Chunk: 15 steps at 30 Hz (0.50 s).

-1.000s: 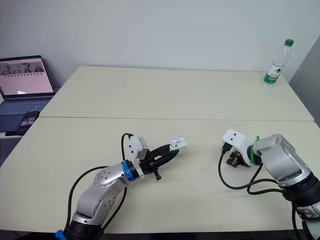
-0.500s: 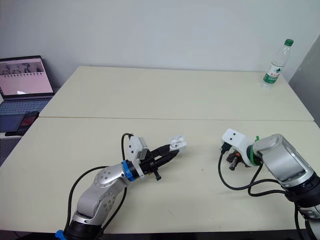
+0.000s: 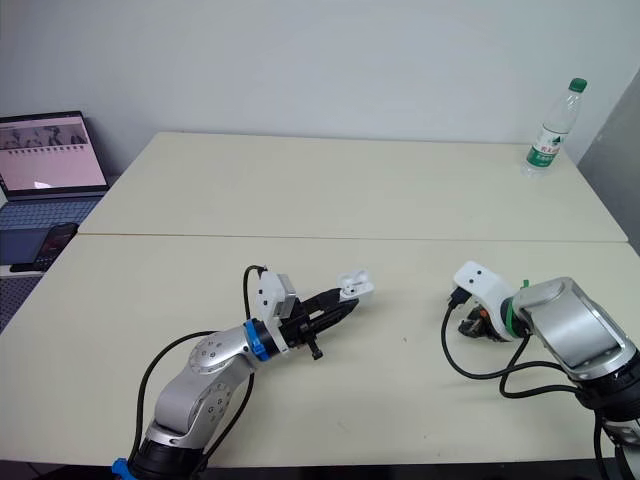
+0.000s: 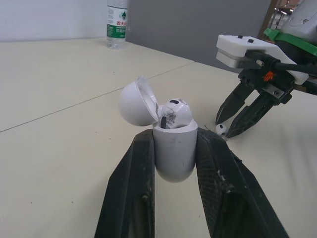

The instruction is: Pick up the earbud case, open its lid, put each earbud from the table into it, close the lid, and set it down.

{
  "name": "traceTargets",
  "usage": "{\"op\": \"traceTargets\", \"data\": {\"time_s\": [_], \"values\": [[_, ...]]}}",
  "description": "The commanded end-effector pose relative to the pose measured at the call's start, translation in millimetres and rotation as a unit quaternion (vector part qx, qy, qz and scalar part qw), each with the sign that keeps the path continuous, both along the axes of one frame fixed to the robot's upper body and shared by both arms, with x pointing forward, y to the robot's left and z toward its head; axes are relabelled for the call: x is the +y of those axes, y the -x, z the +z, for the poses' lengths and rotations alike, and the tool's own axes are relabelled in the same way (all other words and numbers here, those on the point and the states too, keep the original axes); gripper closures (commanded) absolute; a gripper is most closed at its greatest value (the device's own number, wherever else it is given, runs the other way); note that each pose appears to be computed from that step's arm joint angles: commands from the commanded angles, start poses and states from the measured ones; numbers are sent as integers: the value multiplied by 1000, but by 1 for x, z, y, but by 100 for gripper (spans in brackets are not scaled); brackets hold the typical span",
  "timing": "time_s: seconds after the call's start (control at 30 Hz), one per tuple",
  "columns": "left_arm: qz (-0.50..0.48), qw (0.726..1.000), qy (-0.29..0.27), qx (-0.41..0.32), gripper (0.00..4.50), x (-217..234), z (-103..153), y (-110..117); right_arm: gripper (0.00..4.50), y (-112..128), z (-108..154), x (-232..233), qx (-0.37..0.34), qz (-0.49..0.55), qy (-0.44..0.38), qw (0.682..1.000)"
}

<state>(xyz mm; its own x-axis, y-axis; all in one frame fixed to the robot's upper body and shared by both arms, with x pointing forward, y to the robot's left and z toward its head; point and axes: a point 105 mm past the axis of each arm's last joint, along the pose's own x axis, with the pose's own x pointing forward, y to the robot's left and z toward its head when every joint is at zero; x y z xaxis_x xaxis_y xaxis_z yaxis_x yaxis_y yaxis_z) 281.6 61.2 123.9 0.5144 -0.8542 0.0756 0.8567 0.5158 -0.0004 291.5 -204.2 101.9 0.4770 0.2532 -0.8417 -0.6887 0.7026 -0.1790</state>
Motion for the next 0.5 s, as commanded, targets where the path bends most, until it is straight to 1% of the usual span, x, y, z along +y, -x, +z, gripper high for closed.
{"op": "traceTargets", "data": {"time_s": [0.03, 0.27, 0.37, 0.5], "values": [[-12, 1000, 7, -23, 372, -4, 9, 1, 293, -3, 12, -2, -25, -10, -7, 1000], [-13, 1000, 7, -24, 372, -4, 9, 2, 293, -6, 13, 1, -22, -31, -34, 999], [-13, 1000, 7, -24, 372, -4, 9, 2, 293, -5, 12, 5, -10, -38, -53, 998], [-12, 1000, 7, -23, 372, -4, 8, 2, 293, -6, 11, 3, -11, -40, -48, 998]]}}
